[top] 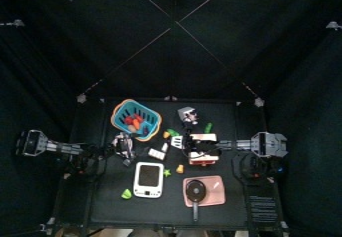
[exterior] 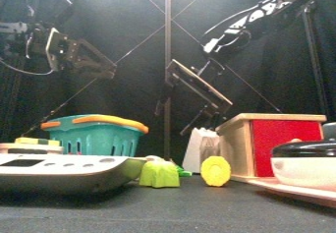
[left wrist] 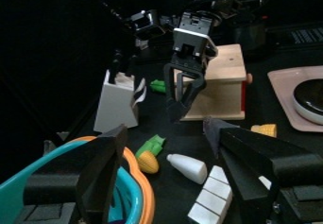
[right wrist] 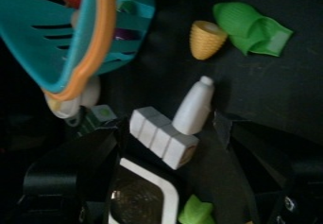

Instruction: Grab detergent

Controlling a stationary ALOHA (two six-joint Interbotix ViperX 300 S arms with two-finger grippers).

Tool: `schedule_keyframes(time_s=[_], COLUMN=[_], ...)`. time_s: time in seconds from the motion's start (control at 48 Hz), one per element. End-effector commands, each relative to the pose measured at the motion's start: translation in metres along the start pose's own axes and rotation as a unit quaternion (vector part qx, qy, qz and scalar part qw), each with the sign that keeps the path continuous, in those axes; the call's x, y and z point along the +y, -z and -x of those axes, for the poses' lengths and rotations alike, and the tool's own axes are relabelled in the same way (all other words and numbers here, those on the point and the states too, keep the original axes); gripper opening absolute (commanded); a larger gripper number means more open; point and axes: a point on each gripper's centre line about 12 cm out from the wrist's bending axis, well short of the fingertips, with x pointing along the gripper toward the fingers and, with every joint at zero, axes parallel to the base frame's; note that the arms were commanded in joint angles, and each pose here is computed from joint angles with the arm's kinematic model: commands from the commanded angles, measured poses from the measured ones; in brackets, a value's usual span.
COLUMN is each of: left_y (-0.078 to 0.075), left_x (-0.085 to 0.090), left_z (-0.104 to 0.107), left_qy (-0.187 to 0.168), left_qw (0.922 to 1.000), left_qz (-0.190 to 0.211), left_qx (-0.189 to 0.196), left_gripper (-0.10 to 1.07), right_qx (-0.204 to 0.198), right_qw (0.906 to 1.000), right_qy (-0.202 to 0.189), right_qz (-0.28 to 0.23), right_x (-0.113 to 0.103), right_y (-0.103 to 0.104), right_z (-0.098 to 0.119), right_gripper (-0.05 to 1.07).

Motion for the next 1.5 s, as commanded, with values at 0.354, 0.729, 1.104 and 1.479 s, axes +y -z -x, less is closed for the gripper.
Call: schedule_keyframes(time_s=[0.354,0.729,1.104,1.479], left_y=[-0.007,-0.004,-0.001,0.0], left_x=[0.008,0.007,0.005,0.005], left_z=[0.015,0.015,0.015,0.015], left_qy=[-0.012,-0.006,0.001,0.001], left_qw=[0.9994,0.9996,0.9995,0.9995], left_qz=[0.026,0.026,0.033,0.031], left_qx=[-0.018,-0.009,0.006,0.008], left_gripper=[0.98,0.98,0.98,0.98], right_qx=[0.066,0.097,0.102,0.105], right_qw=[0.9975,0.9938,0.9896,0.9836], right_qy=[-0.025,0.03,0.097,0.142], right_qz=[-0.009,0.047,0.03,0.036], right_x=[0.041,0.045,0.03,0.019], right_y=[0.011,-0.016,-0.027,-0.028], right_z=[0.043,0.017,-0.023,-0.06], right_gripper=[1.01,1.01,1.01,1.01])
